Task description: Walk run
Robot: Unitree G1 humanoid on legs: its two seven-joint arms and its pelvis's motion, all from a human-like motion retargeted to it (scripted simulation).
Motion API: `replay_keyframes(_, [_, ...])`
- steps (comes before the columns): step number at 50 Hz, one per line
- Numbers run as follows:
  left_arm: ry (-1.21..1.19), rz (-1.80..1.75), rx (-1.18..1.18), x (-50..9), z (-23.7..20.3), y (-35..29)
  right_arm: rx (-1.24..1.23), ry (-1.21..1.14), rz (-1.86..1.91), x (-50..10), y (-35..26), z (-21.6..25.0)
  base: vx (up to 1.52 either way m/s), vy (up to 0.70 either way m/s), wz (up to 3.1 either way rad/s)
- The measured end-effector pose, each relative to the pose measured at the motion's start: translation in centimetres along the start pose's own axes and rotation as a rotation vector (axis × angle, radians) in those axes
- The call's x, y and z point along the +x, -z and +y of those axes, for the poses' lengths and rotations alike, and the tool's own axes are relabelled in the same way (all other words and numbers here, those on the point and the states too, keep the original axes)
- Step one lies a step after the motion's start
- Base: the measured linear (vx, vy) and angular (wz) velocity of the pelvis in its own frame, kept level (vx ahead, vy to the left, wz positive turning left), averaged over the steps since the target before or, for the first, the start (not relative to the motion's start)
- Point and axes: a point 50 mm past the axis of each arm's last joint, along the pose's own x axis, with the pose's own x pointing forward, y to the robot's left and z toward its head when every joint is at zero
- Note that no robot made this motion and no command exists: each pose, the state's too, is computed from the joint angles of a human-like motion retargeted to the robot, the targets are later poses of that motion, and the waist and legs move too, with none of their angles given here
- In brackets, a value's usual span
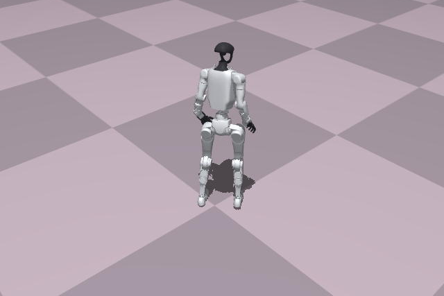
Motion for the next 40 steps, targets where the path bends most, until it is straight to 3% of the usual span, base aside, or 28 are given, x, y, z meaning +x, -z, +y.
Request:
replay_keyframes(5, [-0.05, -0.004, 0.091, 0.2, 3.3, -0.5, 0.163, -0.046, 0.196, -1.6, 2.9, 1.0, -0.21, 0.08, -2.62])
replay_keyframes(10, [-0.115, 0.023, 0.07, 0.0, 4.5, -0.2, 0.112, -0.109, 0.329, -3.9, 6.2, 1.5, -0.04, 0.02, -3.64])
replay_keyframes(15, [-0.202, 0.064, -0.102, -0.7, 2.8, 1.1, 0.106, -0.173, 0.36, -4.7, 6.1, 3.1, 0.02, -0.12, -3.07])
replay_keyframes(20, [-0.152, 0.102, -0.108, -1.7, 0.8, 2.3, 0.143, -0.231, 0.312, -4.6, 4.6, 4.4, 0.15, -0.19, -2.49])
replay_keyframes(25, [-0.026, -0.018, 0.2, -1.7, -1.3, 1.1, 0.1, -0.274, 0.259, -4.2, 3.4, 5.1, 0.06, -0.13, -1.41])
replay_keyframes(27, [-0.012, -0.058, 0.443, -2.3, -0.1, 1.0, 0.107, -0.269, 0.233, -4.5, 3.0, 5.5, 0.12, -0.12, -1.94])
replay_keyframes(29, [-0.041, -0.116, 0.523, -1.8, -0.3, 0.1, 0.125, -0.272, 0.25, -5.0, 3.1, 5.8, 0.04, -0.01, -1.75])
replay_keyframes(36, [-0.007, -0.124, 0.286, 0.3, -2.8, -1.8, 0.088, -0.294, 0.255, -5.7, 4.1, 5.6, 0.06, 0.04, -1.96])
replay_keyframes(40, [0.036, -0.148, 0.325, 0.7, -2.1, -2.5, 0.051, -0.28, 0.255, -5.7, 4.9, 4.9, 0.14, 0.06, -1.42])
